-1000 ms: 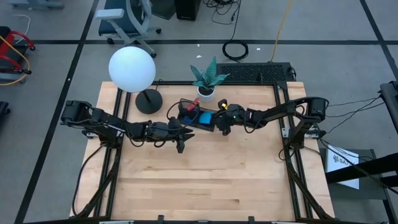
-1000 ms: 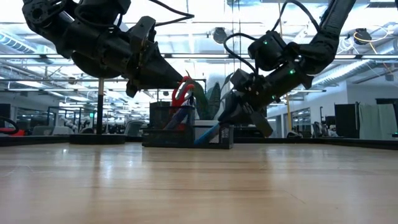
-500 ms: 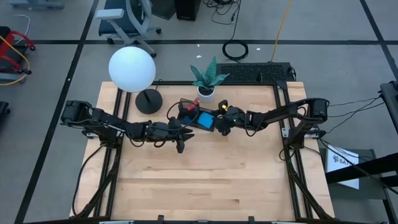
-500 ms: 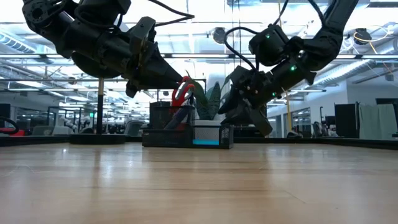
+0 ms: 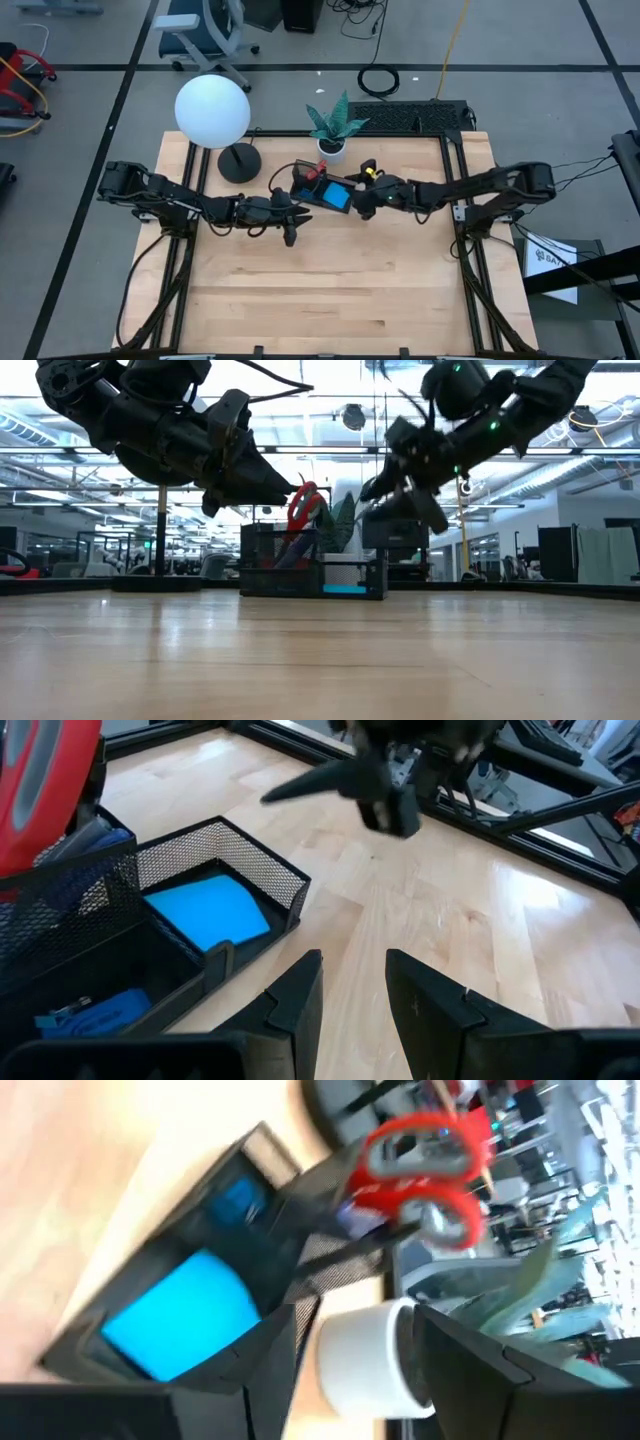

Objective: Pick and place office supplies into organizer
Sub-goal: Return to Home Position

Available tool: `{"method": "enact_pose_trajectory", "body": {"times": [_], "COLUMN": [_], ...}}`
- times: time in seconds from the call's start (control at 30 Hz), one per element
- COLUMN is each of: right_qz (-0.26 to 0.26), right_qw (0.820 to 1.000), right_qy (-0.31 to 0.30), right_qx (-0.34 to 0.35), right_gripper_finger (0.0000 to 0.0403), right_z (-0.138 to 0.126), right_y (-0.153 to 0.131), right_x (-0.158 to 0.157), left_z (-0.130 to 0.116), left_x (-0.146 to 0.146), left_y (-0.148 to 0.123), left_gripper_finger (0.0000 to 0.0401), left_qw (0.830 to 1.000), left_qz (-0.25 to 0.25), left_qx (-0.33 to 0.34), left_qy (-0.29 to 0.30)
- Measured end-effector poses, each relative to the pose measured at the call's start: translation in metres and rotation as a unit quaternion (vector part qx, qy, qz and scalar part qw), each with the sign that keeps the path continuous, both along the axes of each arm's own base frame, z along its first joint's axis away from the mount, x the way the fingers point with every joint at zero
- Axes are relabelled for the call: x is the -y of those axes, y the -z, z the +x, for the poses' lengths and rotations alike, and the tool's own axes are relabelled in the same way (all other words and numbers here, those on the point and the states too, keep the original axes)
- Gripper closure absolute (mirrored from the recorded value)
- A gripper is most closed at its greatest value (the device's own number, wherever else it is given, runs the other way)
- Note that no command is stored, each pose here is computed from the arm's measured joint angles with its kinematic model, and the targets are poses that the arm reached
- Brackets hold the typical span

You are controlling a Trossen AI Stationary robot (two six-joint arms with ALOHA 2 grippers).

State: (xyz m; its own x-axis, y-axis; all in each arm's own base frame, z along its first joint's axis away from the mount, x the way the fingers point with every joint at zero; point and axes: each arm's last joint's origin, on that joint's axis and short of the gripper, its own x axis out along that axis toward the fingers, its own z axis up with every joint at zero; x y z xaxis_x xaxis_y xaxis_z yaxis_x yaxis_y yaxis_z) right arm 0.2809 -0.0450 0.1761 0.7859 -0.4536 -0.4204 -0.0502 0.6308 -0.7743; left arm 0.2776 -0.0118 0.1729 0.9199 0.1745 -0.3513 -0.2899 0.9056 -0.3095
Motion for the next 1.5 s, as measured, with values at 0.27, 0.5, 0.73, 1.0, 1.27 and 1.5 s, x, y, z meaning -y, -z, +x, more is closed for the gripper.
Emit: {"method": "enact_pose_trajectory", "body": {"times": [0.27, 0.5, 0.73, 1.0, 1.27, 1.5], "right_qz": [0.032, 0.074, 0.115, 0.147, 0.201, 0.232], "right_qw": [0.996, 0.986, 0.976, 0.969, 0.954, 0.944], "right_qy": [-0.005, -0.008, -0.011, -0.019, -0.023, -0.032], "right_qx": [0.084, 0.151, 0.187, 0.199, 0.219, 0.234], "right_gripper_finger": [0.0211, 0.0216, 0.0211, 0.0217, 0.0214, 0.0217], "right_z": [-0.009, -0.017, -0.020, -0.020, -0.020, -0.022], "right_y": [-0.032, -0.054, -0.062, -0.063, -0.064, -0.067], "right_x": [-0.014, -0.024, -0.033, -0.043, -0.054, -0.064], "left_z": [-0.001, -0.008, -0.021, -0.045, -0.065, -0.078], "left_x": [0.000, 0.001, 0.000, 0.003, 0.007, 0.007], "left_y": [-0.003, -0.011, -0.034, -0.059, -0.080, -0.085], "left_gripper_finger": [0.0281, 0.0281, 0.0281, 0.0281, 0.0281, 0.0281], "left_qw": [0.999, 0.998, 0.997, 0.991, 0.985, 0.976], "left_qz": [0.038, 0.047, 0.066, 0.112, 0.148, 0.193], "left_qx": [-0.004, -0.014, 0.007, 0.018, 0.049, 0.031], "left_qy": [0.023, 0.043, 0.049, 0.064, 0.080, 0.099]}}
